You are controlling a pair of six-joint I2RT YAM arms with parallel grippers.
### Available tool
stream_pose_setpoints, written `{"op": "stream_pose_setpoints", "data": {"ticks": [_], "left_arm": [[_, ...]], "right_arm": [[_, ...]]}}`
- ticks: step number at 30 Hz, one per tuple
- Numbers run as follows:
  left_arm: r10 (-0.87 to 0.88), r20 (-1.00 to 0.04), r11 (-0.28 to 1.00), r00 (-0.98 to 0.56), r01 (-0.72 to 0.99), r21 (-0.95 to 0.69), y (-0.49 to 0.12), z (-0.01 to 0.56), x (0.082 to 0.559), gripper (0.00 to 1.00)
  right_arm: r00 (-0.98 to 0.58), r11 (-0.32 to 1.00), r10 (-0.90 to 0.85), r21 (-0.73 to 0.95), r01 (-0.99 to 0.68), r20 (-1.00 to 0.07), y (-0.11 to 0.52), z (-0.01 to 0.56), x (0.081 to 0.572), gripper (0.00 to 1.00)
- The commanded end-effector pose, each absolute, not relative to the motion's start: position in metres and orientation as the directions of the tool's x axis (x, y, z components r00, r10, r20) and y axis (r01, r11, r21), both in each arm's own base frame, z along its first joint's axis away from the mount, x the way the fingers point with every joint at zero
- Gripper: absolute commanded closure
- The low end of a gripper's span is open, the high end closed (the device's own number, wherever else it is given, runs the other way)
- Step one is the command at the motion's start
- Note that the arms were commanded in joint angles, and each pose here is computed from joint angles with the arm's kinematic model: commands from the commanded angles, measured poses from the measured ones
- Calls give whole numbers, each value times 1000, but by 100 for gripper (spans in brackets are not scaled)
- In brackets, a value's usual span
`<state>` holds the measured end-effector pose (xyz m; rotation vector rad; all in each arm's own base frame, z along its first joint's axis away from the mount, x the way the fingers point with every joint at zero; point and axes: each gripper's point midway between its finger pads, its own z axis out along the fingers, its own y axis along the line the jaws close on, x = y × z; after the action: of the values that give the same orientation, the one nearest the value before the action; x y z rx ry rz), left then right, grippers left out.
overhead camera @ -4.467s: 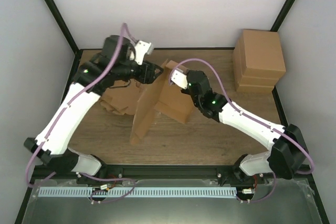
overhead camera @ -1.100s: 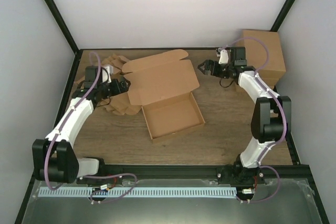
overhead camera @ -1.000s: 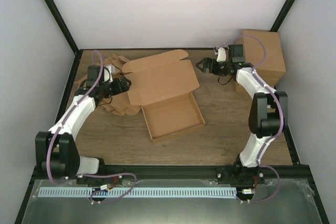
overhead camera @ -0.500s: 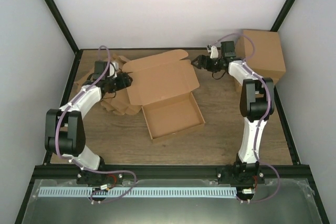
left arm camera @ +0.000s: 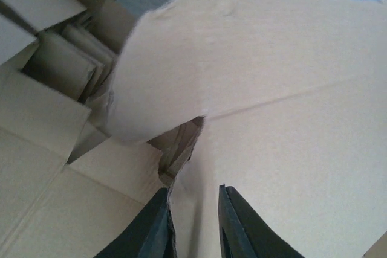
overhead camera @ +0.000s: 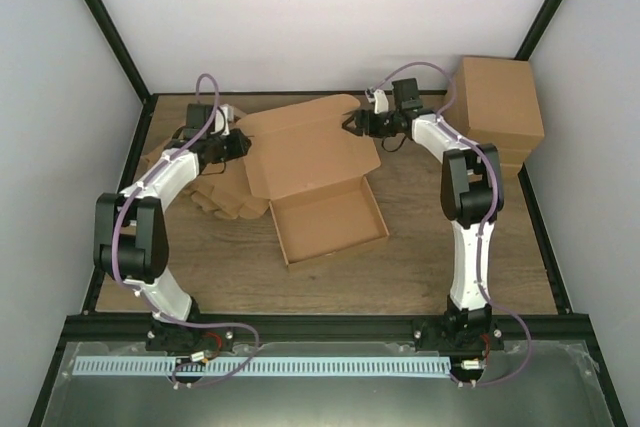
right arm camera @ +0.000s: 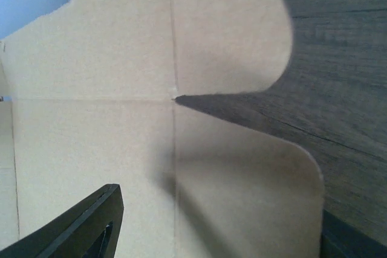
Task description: Fold the paper box
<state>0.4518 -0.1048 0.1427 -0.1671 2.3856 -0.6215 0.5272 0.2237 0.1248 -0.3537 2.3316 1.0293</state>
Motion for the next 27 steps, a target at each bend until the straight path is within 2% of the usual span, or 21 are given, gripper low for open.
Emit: {"op": "stream_pose_setpoints", "data": {"ticks": [1,3,9,14,18,21,27], "left_arm": [[-201,-626,905,-753,102,-413,-118,158,460,81],[-172,-643,921,-746,110,-373,-122,161,460,84],[-83,-704,955,-706,146,-260,-141,176,458,90],[-30,-749,965,-662,175,-193,-156,191,451,93],[-30,-790,966,-612,184,-179,-163,204,442,94],[-30,-830,963,-557,207,-174,-172,216,434,95],[-13,-867,958,-498,243,-153,-184,230,419,96]], "right_arm": [[-746,717,-26,508,-478,-665,226,156,522,33],[-722,758,-27,457,-466,-692,223,163,518,36],[-652,848,-76,295,-440,-754,216,191,500,37],[-659,860,-90,276,-430,-747,212,199,480,39],[-663,877,-82,263,-403,-744,201,204,465,51],[-660,887,-77,250,-387,-748,193,207,454,57],[-665,906,-82,222,-360,-742,183,204,442,56]]}}
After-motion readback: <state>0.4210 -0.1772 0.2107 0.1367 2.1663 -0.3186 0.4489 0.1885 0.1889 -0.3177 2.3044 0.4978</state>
